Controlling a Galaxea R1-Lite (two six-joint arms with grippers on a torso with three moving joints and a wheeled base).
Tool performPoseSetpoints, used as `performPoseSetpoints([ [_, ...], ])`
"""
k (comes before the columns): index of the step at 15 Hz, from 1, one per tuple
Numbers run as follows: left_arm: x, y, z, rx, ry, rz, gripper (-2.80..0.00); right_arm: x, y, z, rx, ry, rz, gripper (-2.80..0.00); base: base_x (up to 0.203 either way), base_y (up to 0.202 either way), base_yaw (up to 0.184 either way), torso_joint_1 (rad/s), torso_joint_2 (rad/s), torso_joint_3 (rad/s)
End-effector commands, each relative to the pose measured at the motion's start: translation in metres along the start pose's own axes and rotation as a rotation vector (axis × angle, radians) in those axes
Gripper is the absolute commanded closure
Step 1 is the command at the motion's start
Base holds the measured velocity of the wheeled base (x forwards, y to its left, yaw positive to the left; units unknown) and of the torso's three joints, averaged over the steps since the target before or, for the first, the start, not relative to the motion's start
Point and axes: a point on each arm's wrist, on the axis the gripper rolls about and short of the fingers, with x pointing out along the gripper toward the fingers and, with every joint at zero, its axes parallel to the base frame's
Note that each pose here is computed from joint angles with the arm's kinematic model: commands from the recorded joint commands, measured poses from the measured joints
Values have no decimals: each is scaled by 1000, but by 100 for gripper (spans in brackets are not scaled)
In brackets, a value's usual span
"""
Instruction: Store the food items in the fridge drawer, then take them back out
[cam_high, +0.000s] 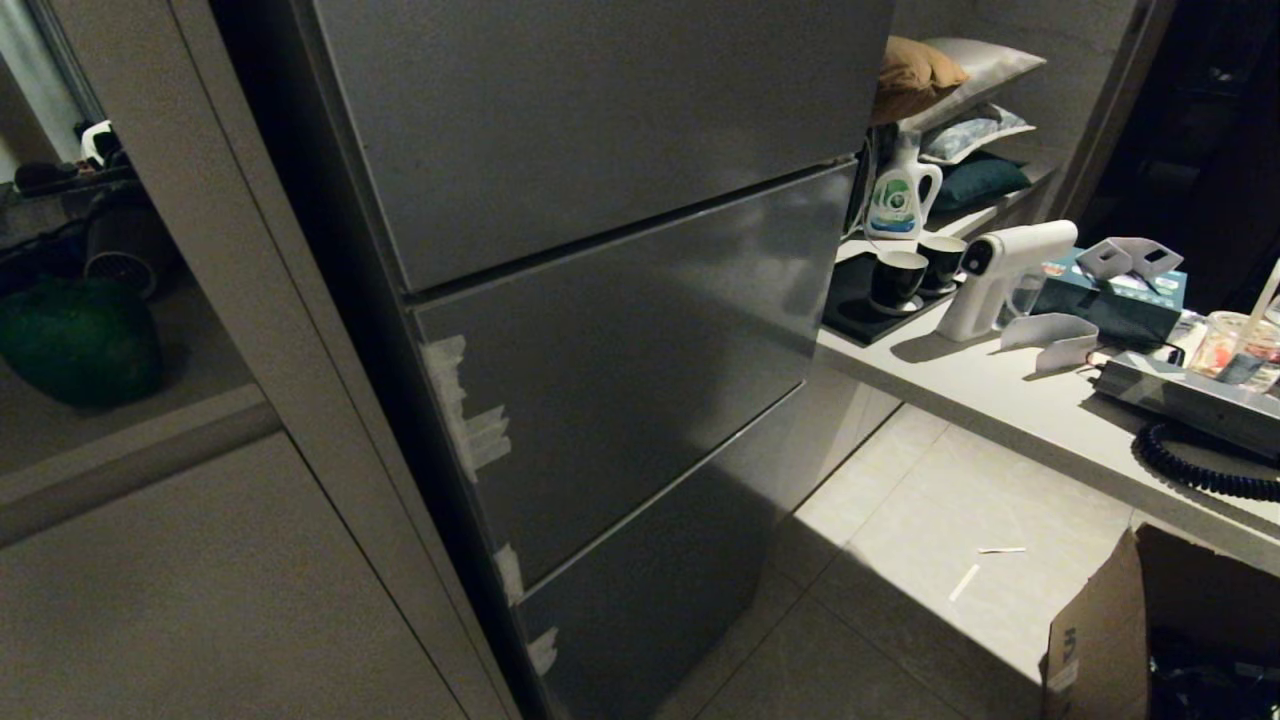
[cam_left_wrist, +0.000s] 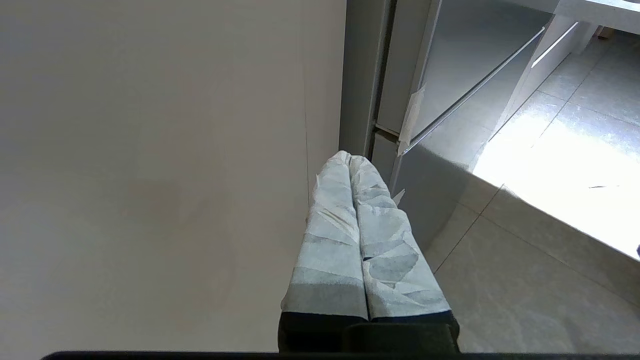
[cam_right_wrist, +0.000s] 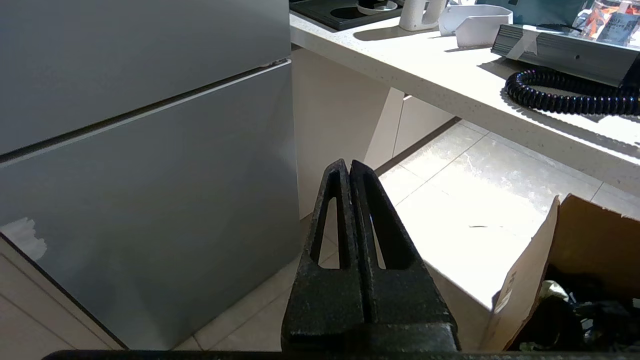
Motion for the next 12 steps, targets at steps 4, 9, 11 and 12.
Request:
performPoseSetpoints([
  [4,-3,0,11,15,-39,-9,0,2,0,-9,7,30,-2,0,0,0,0,0,0,0],
  [9,14,-5,49,6,99,-213,0,2,0,-9,4,30,-1,0,0,0,0,0,0,0],
  [11,34,-7,57,-15,217,-313,0,2,0,-9,4,30,-1,0,0,0,0,0,0,0],
  [12,45,-8,60,-26,264,-346,0,2,0,-8,2,30,-1,0,0,0,0,0,0,0],
])
